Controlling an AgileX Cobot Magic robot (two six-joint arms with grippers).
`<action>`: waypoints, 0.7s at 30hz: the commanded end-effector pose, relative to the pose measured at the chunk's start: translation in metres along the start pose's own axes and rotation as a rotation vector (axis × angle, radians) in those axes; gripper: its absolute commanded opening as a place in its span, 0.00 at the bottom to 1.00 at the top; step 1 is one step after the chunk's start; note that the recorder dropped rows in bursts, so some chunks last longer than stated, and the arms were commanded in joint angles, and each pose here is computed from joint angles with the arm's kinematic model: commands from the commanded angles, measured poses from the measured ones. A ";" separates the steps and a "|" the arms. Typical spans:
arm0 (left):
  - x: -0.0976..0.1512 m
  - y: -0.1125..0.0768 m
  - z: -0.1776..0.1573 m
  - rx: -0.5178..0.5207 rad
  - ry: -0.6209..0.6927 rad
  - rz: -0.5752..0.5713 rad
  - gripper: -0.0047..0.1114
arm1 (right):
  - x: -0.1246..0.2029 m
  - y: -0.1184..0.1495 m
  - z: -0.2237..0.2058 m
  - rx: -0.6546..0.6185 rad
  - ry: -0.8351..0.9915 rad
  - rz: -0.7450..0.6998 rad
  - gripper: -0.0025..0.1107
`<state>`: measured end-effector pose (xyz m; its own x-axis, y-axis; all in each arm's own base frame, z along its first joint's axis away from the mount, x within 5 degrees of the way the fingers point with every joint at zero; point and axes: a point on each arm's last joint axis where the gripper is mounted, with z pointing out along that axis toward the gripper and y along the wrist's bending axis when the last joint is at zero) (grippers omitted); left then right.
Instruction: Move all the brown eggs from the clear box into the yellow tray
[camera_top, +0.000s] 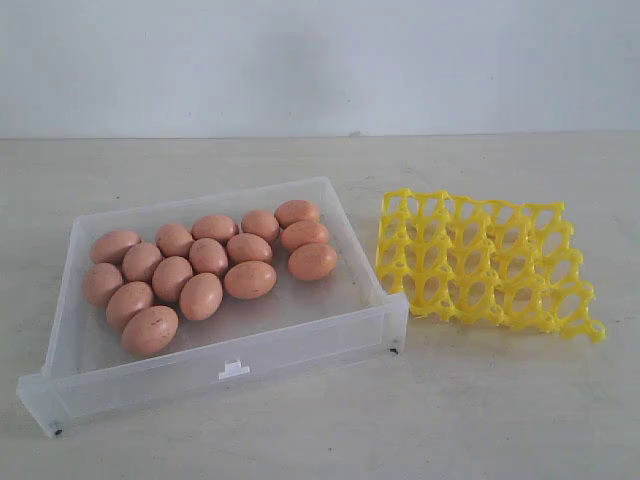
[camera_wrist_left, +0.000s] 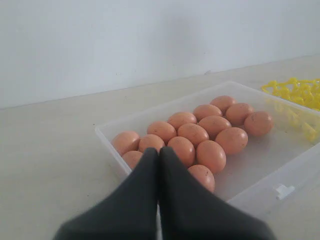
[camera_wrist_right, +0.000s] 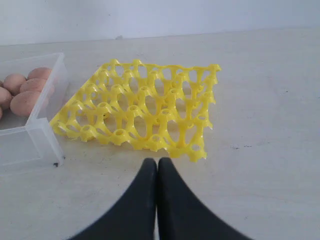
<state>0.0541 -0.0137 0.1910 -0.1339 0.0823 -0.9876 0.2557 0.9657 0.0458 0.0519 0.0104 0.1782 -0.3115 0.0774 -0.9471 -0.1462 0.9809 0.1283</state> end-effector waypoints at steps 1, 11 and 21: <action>-0.001 0.000 0.000 0.000 -0.011 0.000 0.00 | -0.001 0.000 -0.001 -0.001 -0.008 0.002 0.02; -0.001 0.000 0.000 0.000 -0.011 0.000 0.00 | -0.002 -0.001 -0.001 0.008 -0.023 -0.047 0.02; -0.001 0.000 0.000 0.000 -0.011 0.000 0.00 | -0.047 0.002 -0.014 -0.111 -0.532 0.331 0.02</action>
<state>0.0541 -0.0137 0.1910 -0.1339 0.0823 -0.9876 0.2557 0.9657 0.0458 0.0559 0.0097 0.2122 0.0102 0.3752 -0.9269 -0.1875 0.9112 0.3668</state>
